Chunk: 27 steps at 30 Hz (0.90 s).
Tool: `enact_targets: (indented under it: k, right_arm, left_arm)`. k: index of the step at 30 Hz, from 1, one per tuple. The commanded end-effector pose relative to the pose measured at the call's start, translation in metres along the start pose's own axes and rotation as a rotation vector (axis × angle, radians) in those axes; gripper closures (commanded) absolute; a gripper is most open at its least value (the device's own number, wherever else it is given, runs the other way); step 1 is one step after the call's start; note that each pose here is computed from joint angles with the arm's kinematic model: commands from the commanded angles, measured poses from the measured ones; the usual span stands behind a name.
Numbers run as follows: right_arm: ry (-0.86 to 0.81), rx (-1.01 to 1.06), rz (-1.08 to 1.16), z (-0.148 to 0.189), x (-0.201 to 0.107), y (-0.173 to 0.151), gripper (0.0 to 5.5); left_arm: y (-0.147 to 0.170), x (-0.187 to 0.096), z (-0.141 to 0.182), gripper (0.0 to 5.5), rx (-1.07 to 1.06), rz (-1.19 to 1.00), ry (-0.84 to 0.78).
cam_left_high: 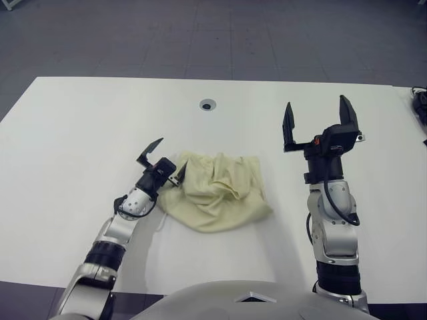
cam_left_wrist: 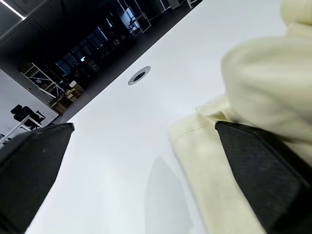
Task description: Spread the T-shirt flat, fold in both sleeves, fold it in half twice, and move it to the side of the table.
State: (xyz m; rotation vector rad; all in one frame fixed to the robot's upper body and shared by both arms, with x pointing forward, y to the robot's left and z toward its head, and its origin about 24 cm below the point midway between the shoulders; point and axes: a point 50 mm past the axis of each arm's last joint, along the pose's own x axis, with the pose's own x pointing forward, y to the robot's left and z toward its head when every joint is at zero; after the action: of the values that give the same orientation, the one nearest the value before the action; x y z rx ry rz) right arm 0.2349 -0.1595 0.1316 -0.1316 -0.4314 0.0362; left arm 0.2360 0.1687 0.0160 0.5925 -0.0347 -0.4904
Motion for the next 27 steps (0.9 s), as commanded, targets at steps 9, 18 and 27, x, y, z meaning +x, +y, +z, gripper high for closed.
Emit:
enact_targets:
  k: [9, 18, 27]
  right_arm:
    - [-0.013, 0.014, -0.014, 0.009, -0.002, 0.004, 0.10]
    - [-0.011, 0.018, -0.030, 0.012, -0.003, 0.003, 0.10]
    - [-0.015, 0.021, -0.015, 0.010, 0.002, 0.005, 0.10]
  left_arm:
    - [-0.047, -0.046, 0.013, 0.11, -0.154, -0.049, 0.182]
    - [-0.045, -0.048, 0.034, 0.11, -0.219, 0.031, 0.137]
    - [0.008, -0.046, 0.057, 0.11, -0.181, 0.182, 0.019]
